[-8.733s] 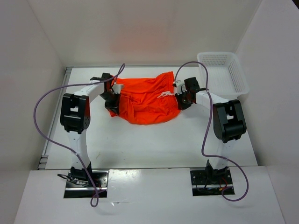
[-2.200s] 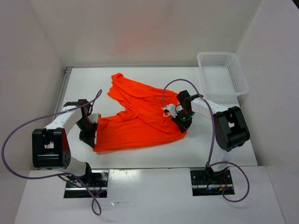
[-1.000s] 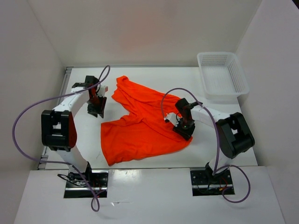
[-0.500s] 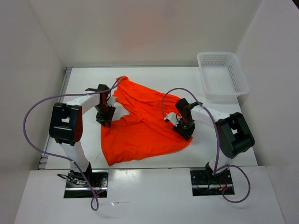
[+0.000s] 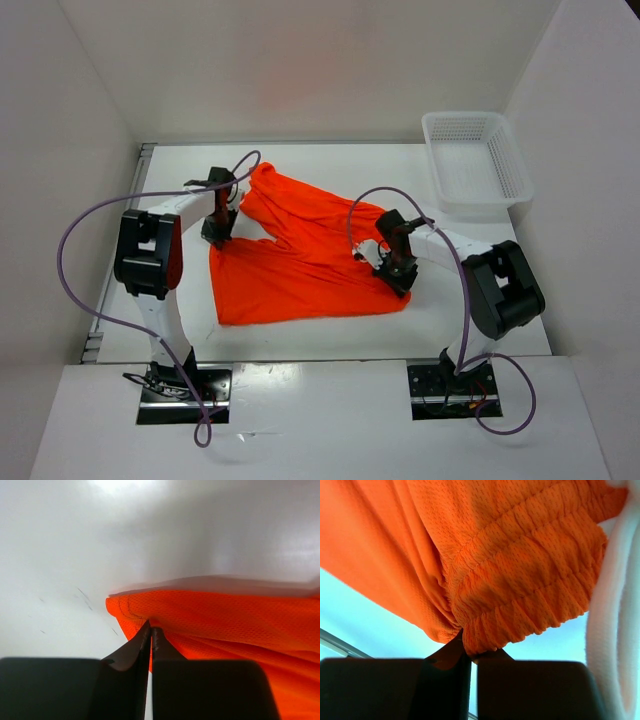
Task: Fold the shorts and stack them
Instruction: Flatten the shorts out, then fold the shorts
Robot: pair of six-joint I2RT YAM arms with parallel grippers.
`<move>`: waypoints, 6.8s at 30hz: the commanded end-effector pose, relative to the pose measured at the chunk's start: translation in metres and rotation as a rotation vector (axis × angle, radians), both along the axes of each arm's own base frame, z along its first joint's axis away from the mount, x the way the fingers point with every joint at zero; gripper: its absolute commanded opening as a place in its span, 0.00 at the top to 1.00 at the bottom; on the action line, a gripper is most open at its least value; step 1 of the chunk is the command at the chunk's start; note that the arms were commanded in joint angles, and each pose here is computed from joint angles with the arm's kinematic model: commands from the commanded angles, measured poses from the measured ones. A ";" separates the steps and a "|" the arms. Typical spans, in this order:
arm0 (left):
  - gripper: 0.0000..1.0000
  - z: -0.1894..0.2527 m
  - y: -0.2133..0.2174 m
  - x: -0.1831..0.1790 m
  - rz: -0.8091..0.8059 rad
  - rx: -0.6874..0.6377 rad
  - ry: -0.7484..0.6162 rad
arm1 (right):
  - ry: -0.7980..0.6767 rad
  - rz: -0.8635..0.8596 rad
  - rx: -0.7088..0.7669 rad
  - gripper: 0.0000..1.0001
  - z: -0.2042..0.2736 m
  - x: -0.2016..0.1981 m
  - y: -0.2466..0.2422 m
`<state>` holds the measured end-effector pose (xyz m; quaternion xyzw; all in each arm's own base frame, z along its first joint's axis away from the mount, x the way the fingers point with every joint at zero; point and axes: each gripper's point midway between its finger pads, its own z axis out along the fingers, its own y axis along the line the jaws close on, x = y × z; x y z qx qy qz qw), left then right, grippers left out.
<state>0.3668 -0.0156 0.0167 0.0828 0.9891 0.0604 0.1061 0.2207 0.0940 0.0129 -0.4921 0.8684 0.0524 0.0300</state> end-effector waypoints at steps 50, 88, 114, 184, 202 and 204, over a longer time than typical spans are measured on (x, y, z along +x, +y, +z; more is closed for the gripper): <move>0.27 0.120 -0.075 0.275 -0.187 -0.432 -0.615 | -0.417 -0.516 0.298 0.28 0.022 0.233 0.018; 1.00 0.221 -0.077 0.218 -0.200 -0.433 -0.634 | -0.667 -0.288 0.250 1.00 0.134 0.265 0.009; 0.67 0.069 -0.049 -0.153 -0.068 -0.353 0.147 | -0.406 0.183 0.186 0.62 0.061 0.050 0.044; 1.00 0.115 -0.020 -0.178 0.040 -0.291 0.256 | -0.434 0.304 0.145 1.00 0.120 0.044 0.033; 1.00 0.064 -0.010 -0.224 -0.092 -0.059 0.442 | -0.313 0.714 0.135 1.00 0.084 -0.026 0.008; 1.00 0.056 -0.018 -0.224 -0.142 -0.044 0.461 | -0.319 0.775 0.115 1.00 0.071 -0.038 0.012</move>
